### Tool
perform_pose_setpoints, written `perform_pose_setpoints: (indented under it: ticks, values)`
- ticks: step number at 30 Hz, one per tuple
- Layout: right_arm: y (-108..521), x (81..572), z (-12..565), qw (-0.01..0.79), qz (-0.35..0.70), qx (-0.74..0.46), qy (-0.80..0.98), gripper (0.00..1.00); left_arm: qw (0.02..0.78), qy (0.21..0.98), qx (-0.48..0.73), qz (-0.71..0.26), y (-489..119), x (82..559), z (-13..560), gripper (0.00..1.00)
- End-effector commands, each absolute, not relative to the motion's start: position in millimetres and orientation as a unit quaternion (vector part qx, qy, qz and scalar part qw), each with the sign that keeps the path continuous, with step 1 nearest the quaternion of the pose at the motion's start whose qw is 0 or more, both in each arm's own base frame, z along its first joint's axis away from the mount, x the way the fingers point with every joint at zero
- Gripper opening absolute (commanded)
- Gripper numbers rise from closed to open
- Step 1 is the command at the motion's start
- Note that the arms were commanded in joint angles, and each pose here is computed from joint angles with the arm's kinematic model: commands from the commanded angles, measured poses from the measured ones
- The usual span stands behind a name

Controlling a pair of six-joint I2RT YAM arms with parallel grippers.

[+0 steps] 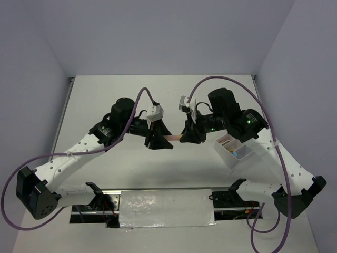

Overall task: Sort the stationery into containers
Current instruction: Place the stationery in the storage box.

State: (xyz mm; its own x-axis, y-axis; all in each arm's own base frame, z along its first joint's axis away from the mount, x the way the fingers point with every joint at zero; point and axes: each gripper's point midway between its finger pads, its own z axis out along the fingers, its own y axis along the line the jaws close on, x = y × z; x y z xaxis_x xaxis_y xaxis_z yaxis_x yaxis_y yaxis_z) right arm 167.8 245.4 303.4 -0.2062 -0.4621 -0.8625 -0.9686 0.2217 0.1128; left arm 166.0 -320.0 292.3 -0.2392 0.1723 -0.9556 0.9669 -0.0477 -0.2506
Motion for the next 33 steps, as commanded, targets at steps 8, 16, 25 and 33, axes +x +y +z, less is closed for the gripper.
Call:
perform_pose_setpoints:
  ticks: [8,16,25,33]
  values:
    - [257.9,172.2,337.2,0.404,0.38,-0.514,0.654,0.0,0.397,0.539,0.511,-0.54,-329.6,170.1,310.3,0.0]
    - [263.2,201.4,404.6,0.557,0.429,-0.372,0.606,0.0,0.472,0.561,0.409,-0.544,-335.5,200.3,328.3,0.0]
    - [261.7,208.7,451.3,0.614,0.534,-0.225,0.536,0.0,0.53,0.536,0.228,-0.616,-326.0,217.0,369.8,0.0]
    - [276.6,209.5,438.2,0.584,0.54,-0.262,0.547,0.23,0.546,0.512,0.213,-0.628,-321.2,210.5,386.0,0.0]
